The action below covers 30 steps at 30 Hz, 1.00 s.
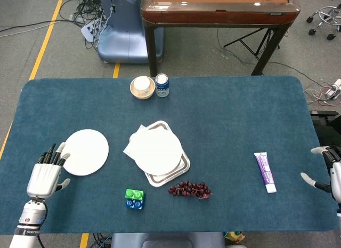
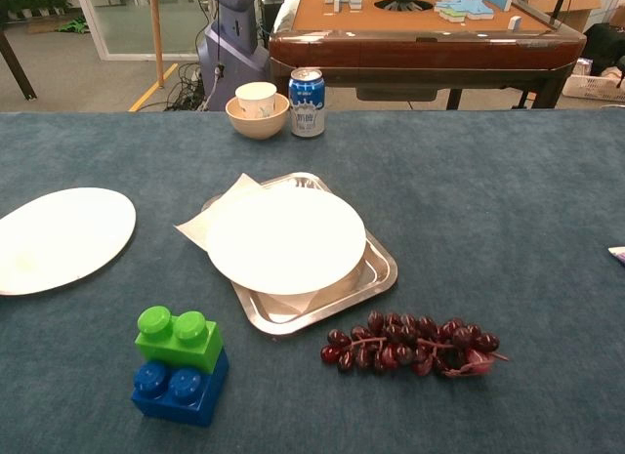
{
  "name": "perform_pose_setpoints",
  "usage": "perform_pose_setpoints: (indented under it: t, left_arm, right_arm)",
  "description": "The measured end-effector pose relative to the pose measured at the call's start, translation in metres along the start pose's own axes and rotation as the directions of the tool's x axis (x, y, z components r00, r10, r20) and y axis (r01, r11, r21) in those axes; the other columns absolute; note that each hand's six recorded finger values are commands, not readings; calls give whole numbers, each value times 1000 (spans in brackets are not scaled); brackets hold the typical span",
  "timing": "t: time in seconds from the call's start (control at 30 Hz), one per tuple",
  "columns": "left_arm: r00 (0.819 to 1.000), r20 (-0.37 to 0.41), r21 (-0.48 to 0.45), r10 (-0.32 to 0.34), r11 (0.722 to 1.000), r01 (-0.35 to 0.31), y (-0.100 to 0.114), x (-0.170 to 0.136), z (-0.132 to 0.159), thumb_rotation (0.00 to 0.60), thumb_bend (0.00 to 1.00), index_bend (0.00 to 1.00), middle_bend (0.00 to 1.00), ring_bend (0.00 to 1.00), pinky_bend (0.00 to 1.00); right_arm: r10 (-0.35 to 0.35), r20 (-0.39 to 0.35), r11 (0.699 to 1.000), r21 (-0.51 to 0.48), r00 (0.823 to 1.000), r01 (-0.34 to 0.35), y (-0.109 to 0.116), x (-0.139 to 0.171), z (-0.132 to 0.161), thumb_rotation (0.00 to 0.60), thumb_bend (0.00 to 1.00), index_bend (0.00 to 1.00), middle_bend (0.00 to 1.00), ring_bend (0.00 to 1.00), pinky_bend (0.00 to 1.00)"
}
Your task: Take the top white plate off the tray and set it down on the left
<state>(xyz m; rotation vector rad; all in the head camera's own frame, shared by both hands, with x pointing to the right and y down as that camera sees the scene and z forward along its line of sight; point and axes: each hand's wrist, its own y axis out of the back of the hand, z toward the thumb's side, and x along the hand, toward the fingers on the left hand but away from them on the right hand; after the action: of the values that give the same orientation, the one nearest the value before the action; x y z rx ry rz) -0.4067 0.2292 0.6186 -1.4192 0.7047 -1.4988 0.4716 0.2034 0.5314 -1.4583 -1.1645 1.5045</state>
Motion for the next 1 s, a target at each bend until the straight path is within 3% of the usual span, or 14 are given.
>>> perform_pose_setpoints:
  t: [0.4,1.0]
  left_arm:
    - [999,-47,-97,9,995,-14,7,-33,-12,600,112,321,124,39,212]
    - [996,-88,-104,17,994,-26,15,-42,-25,600,112,323,124,40,212]
  right_arm:
    - [14,-4,1000,25,1000,-14,-8,-2,3,600,0,360,344,214,229]
    - [36,-15,999,35,999,-35,-13,-6,5,600,0,360,344,214,230]
